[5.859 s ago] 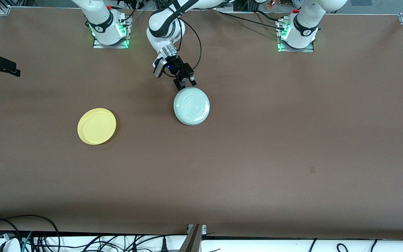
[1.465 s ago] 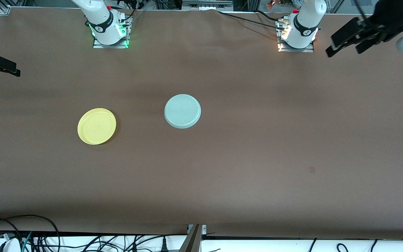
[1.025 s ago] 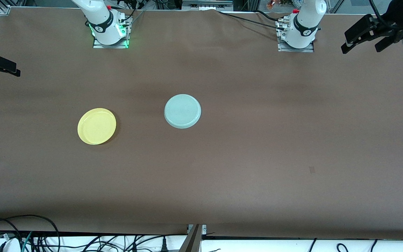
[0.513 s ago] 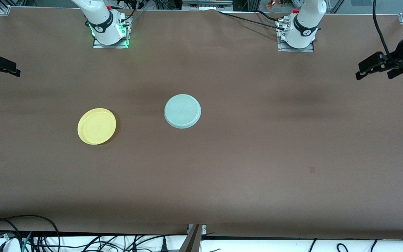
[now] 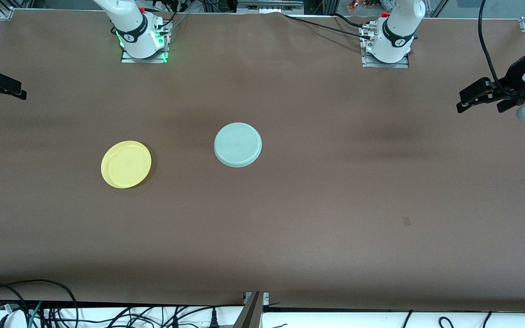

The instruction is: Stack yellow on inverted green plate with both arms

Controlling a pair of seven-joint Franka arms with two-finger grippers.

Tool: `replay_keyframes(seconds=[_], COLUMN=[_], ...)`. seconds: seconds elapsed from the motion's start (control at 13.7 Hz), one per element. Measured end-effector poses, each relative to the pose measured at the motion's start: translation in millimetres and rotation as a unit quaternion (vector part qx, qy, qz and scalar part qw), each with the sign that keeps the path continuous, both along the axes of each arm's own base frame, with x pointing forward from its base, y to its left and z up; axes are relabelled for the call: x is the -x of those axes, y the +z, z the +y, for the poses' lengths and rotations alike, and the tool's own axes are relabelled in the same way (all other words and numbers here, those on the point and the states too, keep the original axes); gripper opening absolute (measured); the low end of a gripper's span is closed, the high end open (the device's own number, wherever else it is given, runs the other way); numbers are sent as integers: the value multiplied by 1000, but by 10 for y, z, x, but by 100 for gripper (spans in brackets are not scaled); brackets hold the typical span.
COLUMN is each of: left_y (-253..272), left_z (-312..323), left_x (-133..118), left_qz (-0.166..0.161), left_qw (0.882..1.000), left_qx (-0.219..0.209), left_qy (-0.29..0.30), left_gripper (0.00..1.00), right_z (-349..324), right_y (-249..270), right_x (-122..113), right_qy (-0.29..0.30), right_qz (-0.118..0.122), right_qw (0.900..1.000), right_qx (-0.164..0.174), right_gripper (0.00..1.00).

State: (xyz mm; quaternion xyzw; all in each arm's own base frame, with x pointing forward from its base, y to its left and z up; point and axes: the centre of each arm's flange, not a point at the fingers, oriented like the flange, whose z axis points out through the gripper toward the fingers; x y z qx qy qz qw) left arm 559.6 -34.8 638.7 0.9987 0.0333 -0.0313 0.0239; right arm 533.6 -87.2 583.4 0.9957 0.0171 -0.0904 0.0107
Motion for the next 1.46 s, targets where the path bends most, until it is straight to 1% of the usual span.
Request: replay_keyframes(seconds=[0.37,0.81,1.25,1.46], left_y=[-48,-169,-122,-118], left_z=[-19,234,119,119], left_x=[1,3,30,-3], left_qz=[5,19,13,2], left_qw=[1000,999,1000,1000], left_qx=[-1,-11,-11,-10], left_qy=[-2,24,14,14], left_gripper=[100,100,100,100], right_z=[0,0,0,1], right_y=[0,0,0,-1], right_x=[0,0,0,0], right_qy=[0,0,0,0], right_qz=[0,0,0,0], right_qw=[1000,1000,1000,1000], right_qx=[0,0,0,0], right_gripper=[100,100,100,100])
